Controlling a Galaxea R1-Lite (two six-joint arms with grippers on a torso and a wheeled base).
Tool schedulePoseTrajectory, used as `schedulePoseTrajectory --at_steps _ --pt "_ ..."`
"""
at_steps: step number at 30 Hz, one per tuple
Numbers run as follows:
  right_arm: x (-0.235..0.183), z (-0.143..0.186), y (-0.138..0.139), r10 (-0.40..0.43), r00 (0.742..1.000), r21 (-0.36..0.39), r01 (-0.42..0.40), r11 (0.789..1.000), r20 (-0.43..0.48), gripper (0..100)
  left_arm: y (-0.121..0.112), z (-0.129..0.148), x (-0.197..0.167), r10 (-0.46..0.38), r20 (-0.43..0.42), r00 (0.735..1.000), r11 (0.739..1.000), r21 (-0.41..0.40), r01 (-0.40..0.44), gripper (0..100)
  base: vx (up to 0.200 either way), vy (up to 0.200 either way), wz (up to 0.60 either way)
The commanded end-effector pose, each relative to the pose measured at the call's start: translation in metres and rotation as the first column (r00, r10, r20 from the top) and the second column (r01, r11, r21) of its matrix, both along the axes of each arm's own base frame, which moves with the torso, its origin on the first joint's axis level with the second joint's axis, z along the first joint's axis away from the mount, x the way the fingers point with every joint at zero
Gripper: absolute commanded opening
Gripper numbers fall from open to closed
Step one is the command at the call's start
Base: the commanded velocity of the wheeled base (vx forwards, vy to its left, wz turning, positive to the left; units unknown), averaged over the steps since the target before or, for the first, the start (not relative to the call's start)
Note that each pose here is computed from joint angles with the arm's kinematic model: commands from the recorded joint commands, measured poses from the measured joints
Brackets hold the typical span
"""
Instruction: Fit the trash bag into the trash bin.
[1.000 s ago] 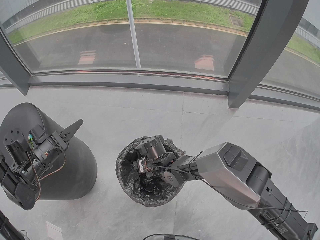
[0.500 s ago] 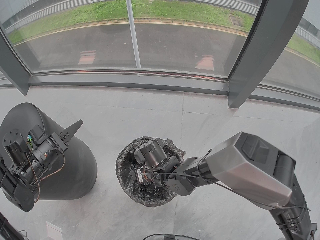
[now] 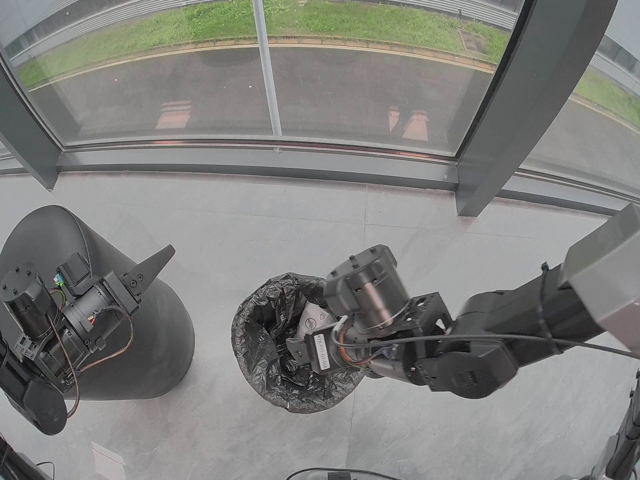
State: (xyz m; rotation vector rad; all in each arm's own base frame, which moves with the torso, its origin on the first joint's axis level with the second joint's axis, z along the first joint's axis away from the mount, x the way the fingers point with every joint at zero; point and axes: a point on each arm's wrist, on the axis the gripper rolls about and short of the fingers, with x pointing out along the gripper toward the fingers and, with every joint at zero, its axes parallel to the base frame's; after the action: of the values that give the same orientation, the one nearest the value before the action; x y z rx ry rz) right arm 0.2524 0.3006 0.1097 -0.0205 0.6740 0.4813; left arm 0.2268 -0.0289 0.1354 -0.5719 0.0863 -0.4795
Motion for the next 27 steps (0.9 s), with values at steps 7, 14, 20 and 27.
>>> schedulePoseTrajectory --at_steps 7,14,20,27 --pt "-0.052 0.035 -0.062 -0.099 0.982 -0.042 0.107 0.993 0.159 100 -0.026 0.027 -0.034 -0.145 0.117 0.983 0.989 -0.002 0.146 100 0.000 0.000 0.00" --pt "-0.073 0.054 -0.101 -0.123 0.964 -0.042 0.137 0.990 0.235 100 -0.033 0.033 -0.046 -0.194 0.147 0.970 0.980 -0.003 0.197 100 0.000 0.000 0.00" --pt "-0.072 0.085 -0.191 -0.367 0.870 0.020 0.382 0.924 0.330 100 -0.044 0.035 -0.056 -0.256 0.158 0.953 0.966 0.055 0.251 100 0.000 0.000 0.00" --pt "-0.127 0.094 -0.273 -0.522 0.742 0.117 0.526 0.843 0.420 100 -0.059 0.031 -0.063 -0.250 0.145 0.957 0.966 0.107 0.236 100 0.000 0.000 0.00"
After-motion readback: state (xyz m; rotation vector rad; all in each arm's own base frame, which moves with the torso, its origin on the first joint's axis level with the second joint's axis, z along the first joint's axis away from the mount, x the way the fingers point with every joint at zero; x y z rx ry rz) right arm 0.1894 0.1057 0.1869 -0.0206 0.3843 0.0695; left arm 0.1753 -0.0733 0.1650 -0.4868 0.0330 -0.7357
